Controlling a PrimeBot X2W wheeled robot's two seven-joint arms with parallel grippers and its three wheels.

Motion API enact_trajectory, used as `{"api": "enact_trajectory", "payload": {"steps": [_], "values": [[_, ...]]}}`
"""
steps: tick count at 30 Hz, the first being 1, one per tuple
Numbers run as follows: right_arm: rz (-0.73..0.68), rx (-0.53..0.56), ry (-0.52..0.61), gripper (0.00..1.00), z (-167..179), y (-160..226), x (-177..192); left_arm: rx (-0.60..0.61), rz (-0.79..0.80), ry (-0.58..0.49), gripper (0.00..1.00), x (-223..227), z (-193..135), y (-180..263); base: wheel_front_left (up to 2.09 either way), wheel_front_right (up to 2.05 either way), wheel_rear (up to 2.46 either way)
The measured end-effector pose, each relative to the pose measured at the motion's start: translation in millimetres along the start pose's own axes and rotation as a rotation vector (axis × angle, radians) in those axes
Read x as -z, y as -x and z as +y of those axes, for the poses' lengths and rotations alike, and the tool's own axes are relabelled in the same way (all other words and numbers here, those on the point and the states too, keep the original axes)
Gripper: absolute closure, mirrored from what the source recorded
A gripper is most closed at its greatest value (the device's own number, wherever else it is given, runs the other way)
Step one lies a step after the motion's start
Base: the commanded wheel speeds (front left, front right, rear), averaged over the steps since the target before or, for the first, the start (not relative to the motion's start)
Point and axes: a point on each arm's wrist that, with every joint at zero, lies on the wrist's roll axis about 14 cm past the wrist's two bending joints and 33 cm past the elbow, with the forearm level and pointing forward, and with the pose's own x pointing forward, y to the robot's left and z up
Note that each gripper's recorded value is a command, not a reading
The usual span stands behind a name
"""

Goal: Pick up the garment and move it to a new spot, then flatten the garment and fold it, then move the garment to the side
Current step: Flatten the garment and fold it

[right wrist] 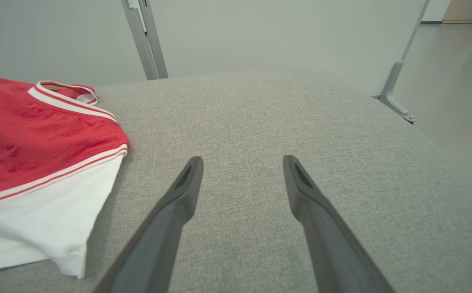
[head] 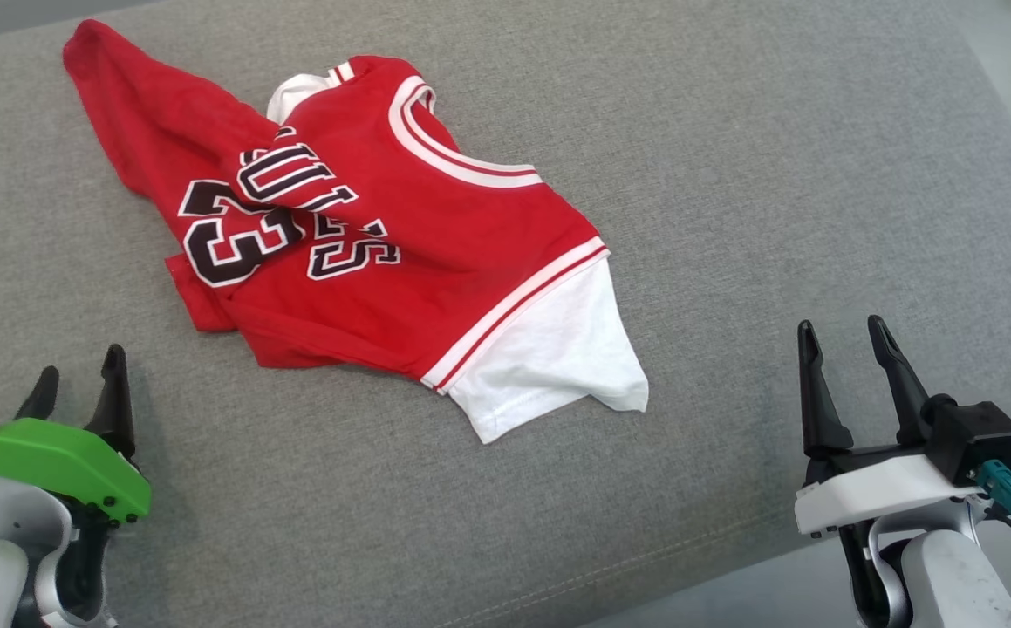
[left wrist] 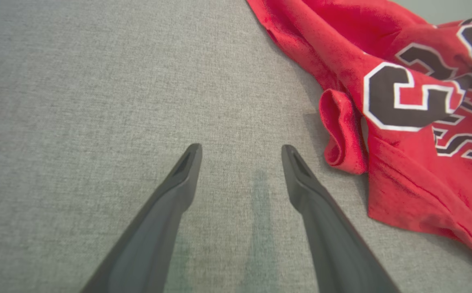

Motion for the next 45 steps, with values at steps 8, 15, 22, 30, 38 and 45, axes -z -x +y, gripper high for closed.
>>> {"api": "enact_trajectory", "payload": {"steps": [8, 15, 22, 30, 38, 45], "values": [[0.017, -0.06, 0.004, 0.0, 20, -3, 7, 0.035, -0.007, 0.059, 0.0, 7, -14, 8, 0.0, 0.0, 0.0], [0.029, -0.083, 0.005, 0.0, 27, -7, 12, 0.102, 0.036, 0.017, 0.0, 12, -36, -10, 0.0, 0.0, 0.0], [0.038, -0.056, 0.006, 0.0, 19, -5, 14, 0.142, 0.08, -0.005, 0.0, 21, -49, -29, 0.0, 0.0, 0.0], [0.048, -0.026, -0.001, 0.0, 9, -2, 16, 0.2, 0.119, -0.026, 1.0, 29, -64, -36, 0.0, 0.0, 0.0], [0.052, -0.029, -0.004, 0.0, 10, 0, 18, 0.209, 0.036, -0.022, 1.0, 9, -64, -21, 0.0, 0.0, 0.0], [0.059, -0.074, -0.005, 0.0, 25, 1, 21, 0.161, -0.014, -0.014, 1.0, 4, -43, 35, 0.0, 0.0, 0.0]]}}
